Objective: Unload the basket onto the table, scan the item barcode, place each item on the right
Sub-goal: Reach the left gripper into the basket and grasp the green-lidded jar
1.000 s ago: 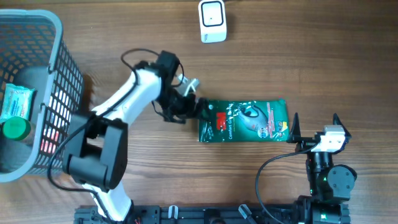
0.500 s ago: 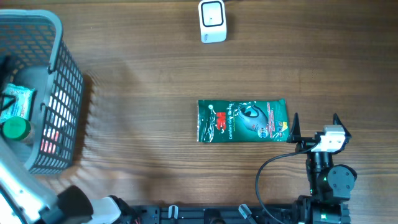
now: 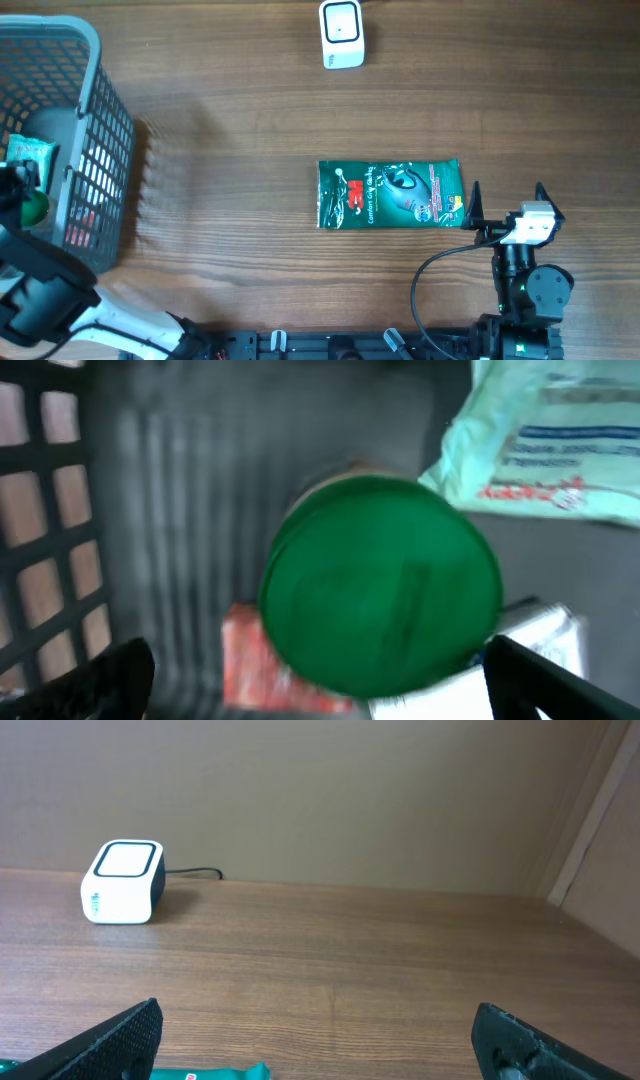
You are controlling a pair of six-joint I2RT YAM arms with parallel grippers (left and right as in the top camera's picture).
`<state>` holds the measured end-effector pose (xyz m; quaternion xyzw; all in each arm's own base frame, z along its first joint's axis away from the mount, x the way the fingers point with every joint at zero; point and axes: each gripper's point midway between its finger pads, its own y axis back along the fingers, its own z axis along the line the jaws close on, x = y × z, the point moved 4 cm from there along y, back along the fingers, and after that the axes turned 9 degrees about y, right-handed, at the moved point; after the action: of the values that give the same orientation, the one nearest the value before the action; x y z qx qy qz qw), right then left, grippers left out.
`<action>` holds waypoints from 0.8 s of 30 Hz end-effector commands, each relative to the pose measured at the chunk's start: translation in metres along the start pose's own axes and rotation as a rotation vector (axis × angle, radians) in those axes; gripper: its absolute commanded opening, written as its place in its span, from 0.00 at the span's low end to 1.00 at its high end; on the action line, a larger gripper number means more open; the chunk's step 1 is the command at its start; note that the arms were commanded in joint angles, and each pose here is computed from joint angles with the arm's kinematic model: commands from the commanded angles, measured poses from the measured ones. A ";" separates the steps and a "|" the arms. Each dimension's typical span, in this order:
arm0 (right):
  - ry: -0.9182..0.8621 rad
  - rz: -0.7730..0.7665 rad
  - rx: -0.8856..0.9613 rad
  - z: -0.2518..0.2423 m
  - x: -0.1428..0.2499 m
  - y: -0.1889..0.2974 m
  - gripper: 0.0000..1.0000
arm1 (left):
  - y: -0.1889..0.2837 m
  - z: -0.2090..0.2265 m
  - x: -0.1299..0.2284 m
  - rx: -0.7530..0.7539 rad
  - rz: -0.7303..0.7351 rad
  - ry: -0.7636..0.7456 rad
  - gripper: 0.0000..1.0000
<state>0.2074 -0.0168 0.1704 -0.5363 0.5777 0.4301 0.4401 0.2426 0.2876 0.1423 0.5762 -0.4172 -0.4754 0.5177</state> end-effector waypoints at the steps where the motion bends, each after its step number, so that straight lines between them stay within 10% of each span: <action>1: -0.013 -0.004 0.009 -0.001 -0.001 0.000 1.00 | -0.022 -0.003 -0.004 -0.035 0.000 -0.022 1.00; 6: -0.013 -0.004 0.009 -0.001 -0.001 0.000 1.00 | -0.041 0.000 -0.012 -0.086 -0.062 -0.044 0.98; 15: -0.013 -0.004 0.009 -0.001 -0.001 0.000 1.00 | -0.036 -0.004 -0.002 -0.076 -0.063 -0.076 0.47; 24: -0.013 -0.004 0.009 -0.001 -0.001 0.000 1.00 | 0.184 -0.023 0.008 0.336 -0.275 -0.106 0.48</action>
<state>0.2074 -0.0168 0.1704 -0.5363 0.5777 0.4301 0.4401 0.2639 0.2842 0.1954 0.5789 -0.4204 -0.5226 0.4637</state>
